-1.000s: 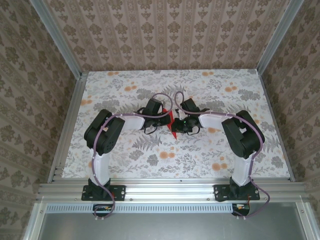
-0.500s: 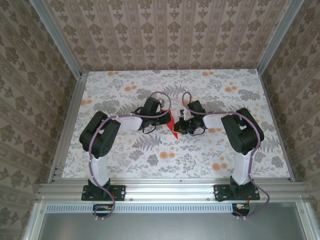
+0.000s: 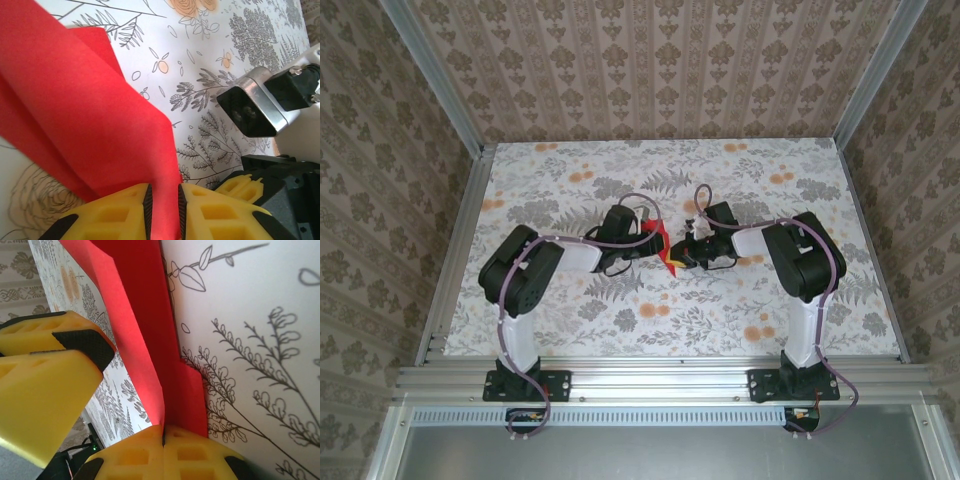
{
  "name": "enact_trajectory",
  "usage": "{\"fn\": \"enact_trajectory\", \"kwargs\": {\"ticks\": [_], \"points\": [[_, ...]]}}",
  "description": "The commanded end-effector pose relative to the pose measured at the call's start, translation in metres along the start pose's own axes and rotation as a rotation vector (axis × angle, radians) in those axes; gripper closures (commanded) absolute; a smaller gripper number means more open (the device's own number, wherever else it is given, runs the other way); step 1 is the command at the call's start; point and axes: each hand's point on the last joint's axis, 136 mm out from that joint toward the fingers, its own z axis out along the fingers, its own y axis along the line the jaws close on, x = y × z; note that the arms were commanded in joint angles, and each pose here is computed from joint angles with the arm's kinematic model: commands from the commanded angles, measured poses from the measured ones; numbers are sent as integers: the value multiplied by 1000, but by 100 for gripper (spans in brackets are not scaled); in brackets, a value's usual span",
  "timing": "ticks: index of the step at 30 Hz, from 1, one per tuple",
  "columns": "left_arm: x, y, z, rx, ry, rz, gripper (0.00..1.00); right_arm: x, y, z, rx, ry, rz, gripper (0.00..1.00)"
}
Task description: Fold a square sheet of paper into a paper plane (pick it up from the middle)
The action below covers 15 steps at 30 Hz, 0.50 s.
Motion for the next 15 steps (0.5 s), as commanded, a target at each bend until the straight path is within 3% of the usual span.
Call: {"fn": "enact_trajectory", "kwargs": {"ticks": [1,15], "points": [[5,-4,7,34,15,0,76,14,-39,9,89,33,123,95],[18,32,10,-122,28,-49,81,13,-43,9,92,41,150,94]]}}
